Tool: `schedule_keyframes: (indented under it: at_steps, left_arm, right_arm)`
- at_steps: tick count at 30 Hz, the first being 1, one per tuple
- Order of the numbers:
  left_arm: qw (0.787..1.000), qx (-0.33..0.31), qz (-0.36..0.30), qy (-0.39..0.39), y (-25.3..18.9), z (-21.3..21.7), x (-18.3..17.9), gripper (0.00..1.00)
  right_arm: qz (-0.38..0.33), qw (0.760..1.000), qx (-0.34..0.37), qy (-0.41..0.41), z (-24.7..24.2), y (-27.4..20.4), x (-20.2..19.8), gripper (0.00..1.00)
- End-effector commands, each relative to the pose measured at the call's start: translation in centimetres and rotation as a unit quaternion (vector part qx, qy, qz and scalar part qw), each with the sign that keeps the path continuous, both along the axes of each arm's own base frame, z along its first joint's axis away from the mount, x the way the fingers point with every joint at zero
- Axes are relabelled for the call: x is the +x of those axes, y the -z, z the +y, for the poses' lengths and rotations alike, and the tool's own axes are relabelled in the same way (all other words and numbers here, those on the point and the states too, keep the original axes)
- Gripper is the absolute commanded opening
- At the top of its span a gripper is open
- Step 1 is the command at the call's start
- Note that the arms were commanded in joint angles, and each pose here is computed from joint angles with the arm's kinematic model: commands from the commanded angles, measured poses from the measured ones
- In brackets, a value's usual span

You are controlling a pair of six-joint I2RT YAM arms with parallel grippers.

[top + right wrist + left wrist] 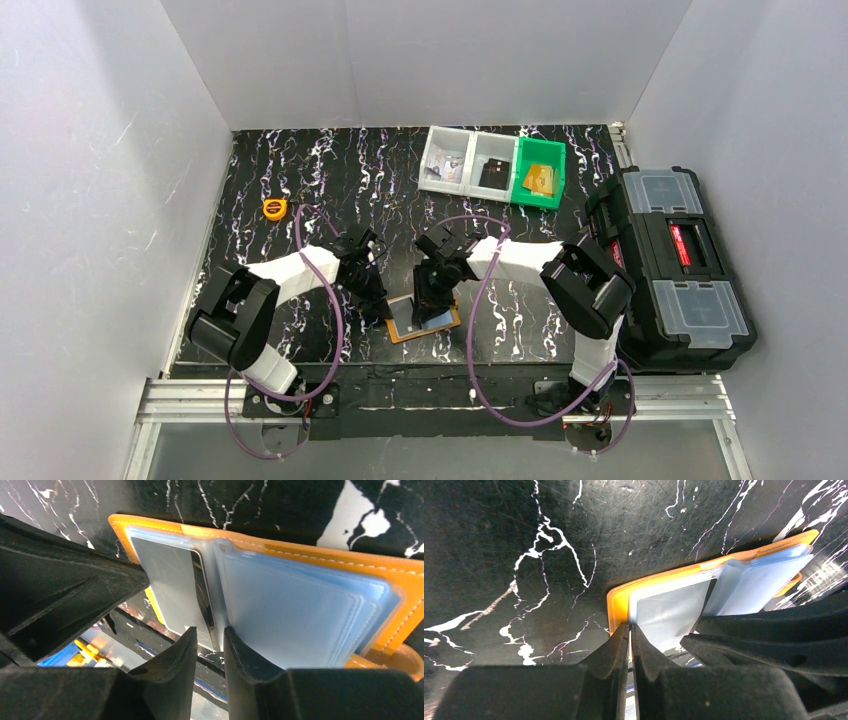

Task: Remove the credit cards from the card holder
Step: Remove the credit card from the card holder.

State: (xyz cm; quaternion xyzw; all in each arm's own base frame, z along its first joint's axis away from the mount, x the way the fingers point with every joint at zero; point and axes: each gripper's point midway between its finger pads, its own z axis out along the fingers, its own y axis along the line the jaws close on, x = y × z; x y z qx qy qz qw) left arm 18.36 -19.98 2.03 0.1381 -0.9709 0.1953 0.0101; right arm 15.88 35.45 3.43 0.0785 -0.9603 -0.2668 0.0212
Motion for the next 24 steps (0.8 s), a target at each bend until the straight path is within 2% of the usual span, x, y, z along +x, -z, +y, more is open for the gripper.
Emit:
schedule_keyframes:
  at_steps: [1,13,19,24]
  left_arm:
    - [0.999,0.025,0.027,-0.001,1.4,0.8,-1.4,0.04]
    - [0.998,0.053,0.044,0.001,2.2,1.3,-2.1,0.00]
    - [0.997,0.057,0.046,0.005,2.4,1.1,-2.2,0.00]
    - [0.997,0.058,0.046,0.010,2.4,0.9,-2.2,0.00]
  right_arm:
    - [0.012,1.000,0.018,0.012,-0.1,0.3,0.2,0.33]
    - [0.071,0.991,0.105,0.048,-0.7,0.7,-0.2,0.31]
    - [0.083,0.982,0.161,0.052,0.2,-0.2,-0.1,0.28]
    - [0.092,0.978,0.180,0.052,0.6,-0.3,-0.2,0.26]
